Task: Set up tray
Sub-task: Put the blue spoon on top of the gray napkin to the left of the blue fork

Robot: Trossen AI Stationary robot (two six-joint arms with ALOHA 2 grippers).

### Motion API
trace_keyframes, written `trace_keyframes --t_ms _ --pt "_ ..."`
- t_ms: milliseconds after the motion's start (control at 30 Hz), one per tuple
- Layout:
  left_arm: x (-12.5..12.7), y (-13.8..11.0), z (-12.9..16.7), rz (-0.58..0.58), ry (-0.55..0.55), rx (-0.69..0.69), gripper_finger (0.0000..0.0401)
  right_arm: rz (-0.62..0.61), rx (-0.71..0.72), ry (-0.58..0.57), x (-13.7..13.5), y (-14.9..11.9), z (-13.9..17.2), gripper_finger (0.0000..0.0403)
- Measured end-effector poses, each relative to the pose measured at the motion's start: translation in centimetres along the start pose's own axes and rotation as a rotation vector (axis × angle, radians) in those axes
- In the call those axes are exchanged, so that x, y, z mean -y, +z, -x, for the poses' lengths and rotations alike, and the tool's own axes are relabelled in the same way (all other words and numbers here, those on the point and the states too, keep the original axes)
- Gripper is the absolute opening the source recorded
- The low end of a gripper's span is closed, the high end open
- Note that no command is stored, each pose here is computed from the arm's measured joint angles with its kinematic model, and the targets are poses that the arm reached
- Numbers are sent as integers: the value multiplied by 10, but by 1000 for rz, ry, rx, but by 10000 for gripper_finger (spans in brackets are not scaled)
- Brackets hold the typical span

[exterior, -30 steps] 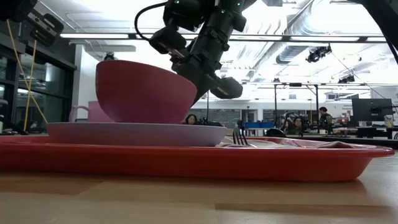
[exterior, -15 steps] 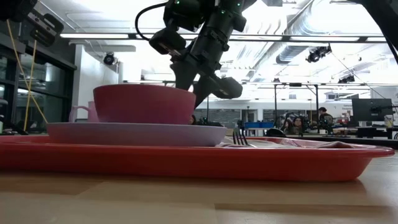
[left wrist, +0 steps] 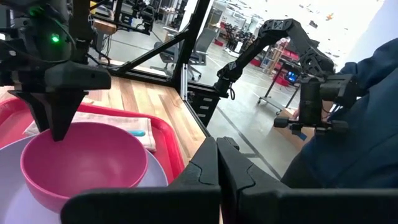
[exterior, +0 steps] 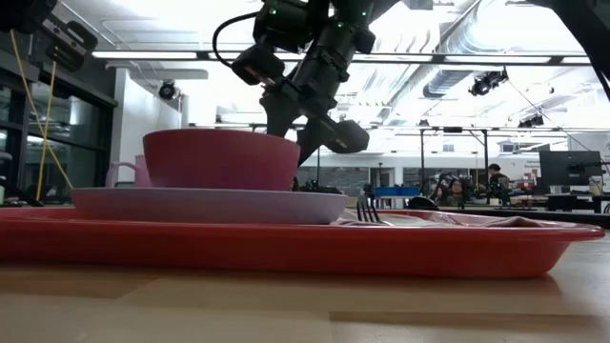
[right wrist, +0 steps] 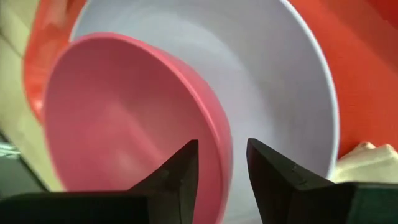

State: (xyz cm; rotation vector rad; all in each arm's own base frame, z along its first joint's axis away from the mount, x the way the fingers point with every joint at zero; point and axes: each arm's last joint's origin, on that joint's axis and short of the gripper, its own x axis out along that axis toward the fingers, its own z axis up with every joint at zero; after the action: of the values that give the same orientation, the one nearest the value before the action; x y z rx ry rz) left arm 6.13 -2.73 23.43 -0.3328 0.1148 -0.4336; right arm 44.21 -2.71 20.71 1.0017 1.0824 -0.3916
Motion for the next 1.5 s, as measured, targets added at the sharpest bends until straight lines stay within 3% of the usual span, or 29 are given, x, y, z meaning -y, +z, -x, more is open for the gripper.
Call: trace_keyframes --t_ms 500,867,1067,1267,1400,1500 --pt "0 0 0 5 0 0 21 -32 -92 130 7 15 9 114" --pt "1 1 0 40 -5 15 21 30 130 152 4 25 75 114" --pt "0 2 0 202 24 36 21 121 341 110 2 24 123 114" --pt "-5 1 1 315 145 70 21 257 587 -8 2 15 171 114" --pt "-11 -14 2 495 273 -35 21 307 699 -86 4 9 196 114" --pt "-17 -32 8 694 408 -165 21 318 757 -146 7 4 209 114"
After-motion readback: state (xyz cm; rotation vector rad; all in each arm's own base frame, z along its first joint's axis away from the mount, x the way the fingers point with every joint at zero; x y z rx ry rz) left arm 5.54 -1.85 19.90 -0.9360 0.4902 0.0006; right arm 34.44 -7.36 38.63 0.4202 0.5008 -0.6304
